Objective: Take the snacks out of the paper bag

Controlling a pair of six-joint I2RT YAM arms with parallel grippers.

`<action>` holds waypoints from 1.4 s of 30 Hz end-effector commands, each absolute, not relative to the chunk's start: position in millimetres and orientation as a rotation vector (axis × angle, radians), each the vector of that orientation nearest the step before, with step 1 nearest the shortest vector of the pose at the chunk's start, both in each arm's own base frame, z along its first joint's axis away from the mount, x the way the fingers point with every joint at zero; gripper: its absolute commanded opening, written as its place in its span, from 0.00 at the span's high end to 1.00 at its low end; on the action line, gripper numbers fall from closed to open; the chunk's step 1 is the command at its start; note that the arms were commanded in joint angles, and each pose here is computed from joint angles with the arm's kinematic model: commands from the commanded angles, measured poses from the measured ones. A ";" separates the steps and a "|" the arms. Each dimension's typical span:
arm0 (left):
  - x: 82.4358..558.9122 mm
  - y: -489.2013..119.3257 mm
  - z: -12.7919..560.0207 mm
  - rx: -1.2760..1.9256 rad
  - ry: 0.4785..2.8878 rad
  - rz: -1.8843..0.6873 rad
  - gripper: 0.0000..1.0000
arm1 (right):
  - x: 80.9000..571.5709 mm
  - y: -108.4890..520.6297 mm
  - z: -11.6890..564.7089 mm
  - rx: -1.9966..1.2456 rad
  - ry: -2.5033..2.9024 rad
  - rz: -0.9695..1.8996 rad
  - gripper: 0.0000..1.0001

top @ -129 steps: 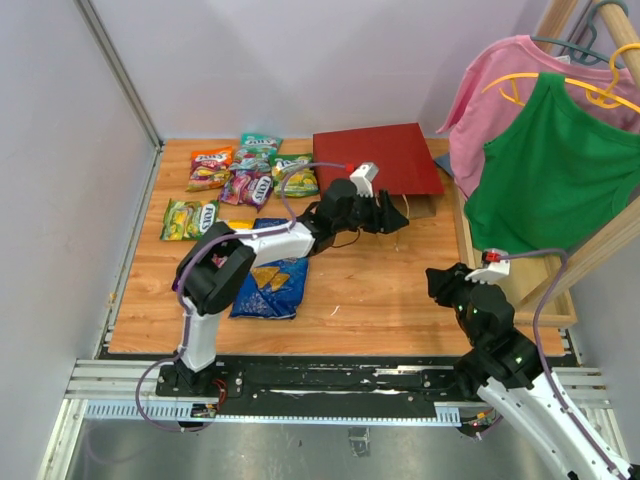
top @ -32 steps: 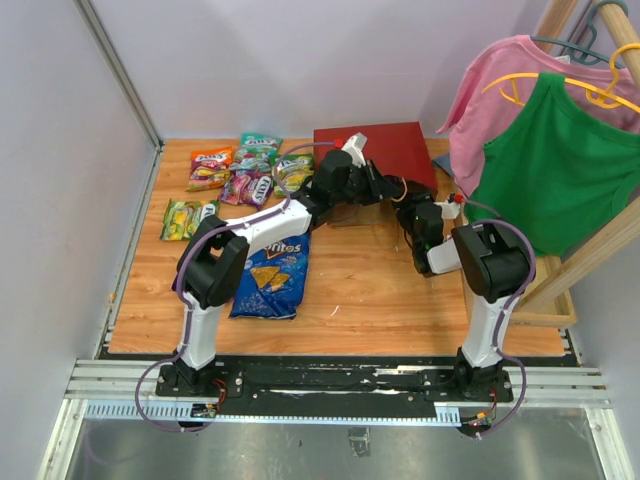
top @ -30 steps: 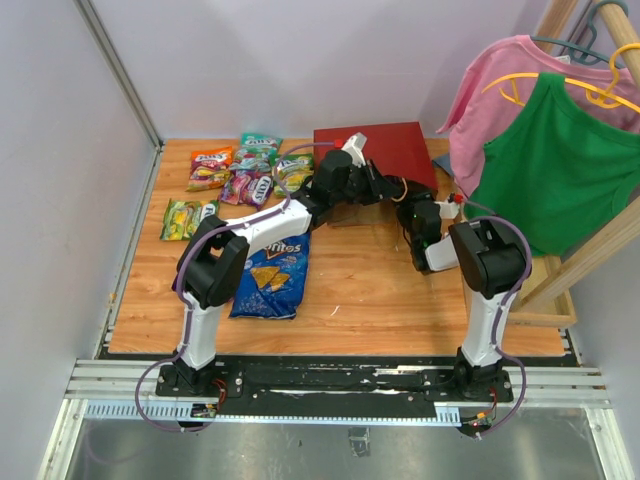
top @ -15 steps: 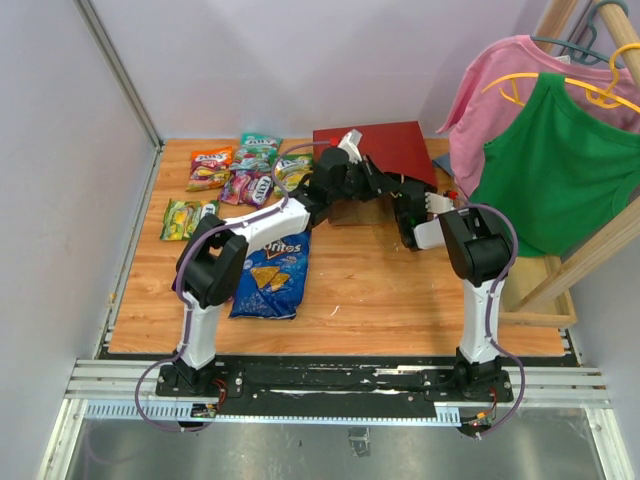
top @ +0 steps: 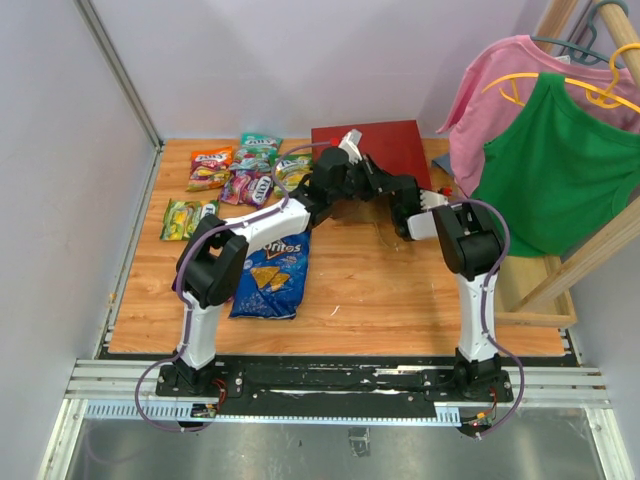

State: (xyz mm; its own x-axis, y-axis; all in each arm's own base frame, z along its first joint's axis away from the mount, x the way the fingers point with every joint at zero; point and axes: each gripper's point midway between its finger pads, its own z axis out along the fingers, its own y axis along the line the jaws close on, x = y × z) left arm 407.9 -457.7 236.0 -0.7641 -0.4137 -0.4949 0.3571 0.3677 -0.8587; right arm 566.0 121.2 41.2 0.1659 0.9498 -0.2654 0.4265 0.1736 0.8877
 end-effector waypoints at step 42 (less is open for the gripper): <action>416.5 -469.4 263.1 -0.110 1.901 -1.549 0.95 | 532.8 162.6 39.6 1.552 1.395 0.571 0.54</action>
State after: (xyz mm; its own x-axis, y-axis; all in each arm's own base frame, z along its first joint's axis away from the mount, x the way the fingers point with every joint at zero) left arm 433.6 -454.6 265.8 -0.7309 -0.5084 -0.4553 0.3404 0.3067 -0.8889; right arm 526.0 180.7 63.3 0.2051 0.9568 -0.2060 0.4475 0.0956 0.8892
